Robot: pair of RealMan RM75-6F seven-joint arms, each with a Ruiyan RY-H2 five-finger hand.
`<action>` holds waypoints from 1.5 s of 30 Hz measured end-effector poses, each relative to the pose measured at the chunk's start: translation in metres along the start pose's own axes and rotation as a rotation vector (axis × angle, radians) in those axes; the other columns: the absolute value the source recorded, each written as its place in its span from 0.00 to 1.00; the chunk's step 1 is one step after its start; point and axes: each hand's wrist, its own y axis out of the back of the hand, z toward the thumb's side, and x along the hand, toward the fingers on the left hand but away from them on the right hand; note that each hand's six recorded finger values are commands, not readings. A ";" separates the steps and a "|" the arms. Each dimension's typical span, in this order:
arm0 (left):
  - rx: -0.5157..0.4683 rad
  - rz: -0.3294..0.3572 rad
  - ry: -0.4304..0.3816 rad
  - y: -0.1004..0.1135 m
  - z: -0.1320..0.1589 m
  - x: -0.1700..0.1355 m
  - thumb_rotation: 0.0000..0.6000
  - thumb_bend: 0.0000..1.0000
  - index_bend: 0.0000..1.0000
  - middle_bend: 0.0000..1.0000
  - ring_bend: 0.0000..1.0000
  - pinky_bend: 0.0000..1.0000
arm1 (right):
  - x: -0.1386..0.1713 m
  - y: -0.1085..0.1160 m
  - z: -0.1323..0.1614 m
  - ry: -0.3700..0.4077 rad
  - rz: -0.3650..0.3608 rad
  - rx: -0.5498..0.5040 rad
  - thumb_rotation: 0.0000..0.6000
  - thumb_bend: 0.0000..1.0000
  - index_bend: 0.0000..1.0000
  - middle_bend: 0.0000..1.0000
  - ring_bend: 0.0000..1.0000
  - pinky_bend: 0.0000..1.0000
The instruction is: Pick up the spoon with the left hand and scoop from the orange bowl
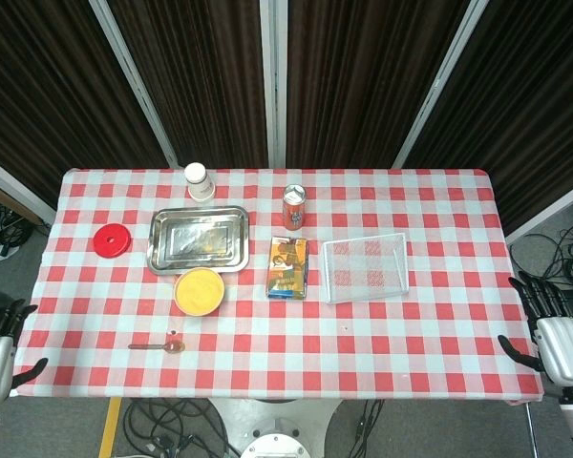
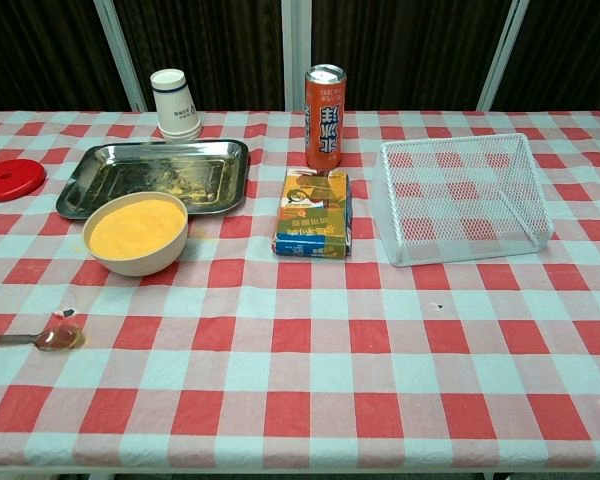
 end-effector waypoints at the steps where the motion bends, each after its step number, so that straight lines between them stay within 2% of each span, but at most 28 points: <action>1: 0.001 0.000 0.000 0.000 0.000 0.000 1.00 0.17 0.25 0.23 0.18 0.16 | -0.001 0.000 0.000 0.000 0.001 0.001 1.00 0.21 0.00 0.01 0.00 0.00; 14: 0.022 0.009 0.019 -0.001 -0.005 0.004 1.00 0.17 0.25 0.23 0.18 0.16 | -0.002 0.000 0.000 -0.003 0.001 0.005 1.00 0.21 0.00 0.01 0.00 0.00; 32: 0.044 -0.012 0.025 -0.009 -0.006 0.024 1.00 0.17 0.28 0.24 0.18 0.16 | -0.015 -0.004 0.001 -0.017 0.018 0.014 1.00 0.21 0.00 0.02 0.00 0.00; 35: 0.024 -0.022 -0.002 -0.012 -0.001 0.027 1.00 0.17 0.35 0.33 0.26 0.31 | -0.016 -0.005 0.001 -0.017 0.021 0.013 1.00 0.20 0.00 0.01 0.00 0.00; 40: -0.010 -0.060 -0.053 -0.023 0.008 0.037 1.00 0.17 0.43 0.51 0.46 0.67 | -0.016 -0.005 -0.001 -0.019 0.021 0.013 1.00 0.21 0.00 0.02 0.00 0.00; 45: -0.017 -0.141 -0.127 -0.043 0.023 0.051 1.00 0.17 0.47 0.63 0.60 0.84 | -0.015 -0.004 -0.003 -0.023 0.020 0.012 1.00 0.20 0.00 0.02 0.00 0.00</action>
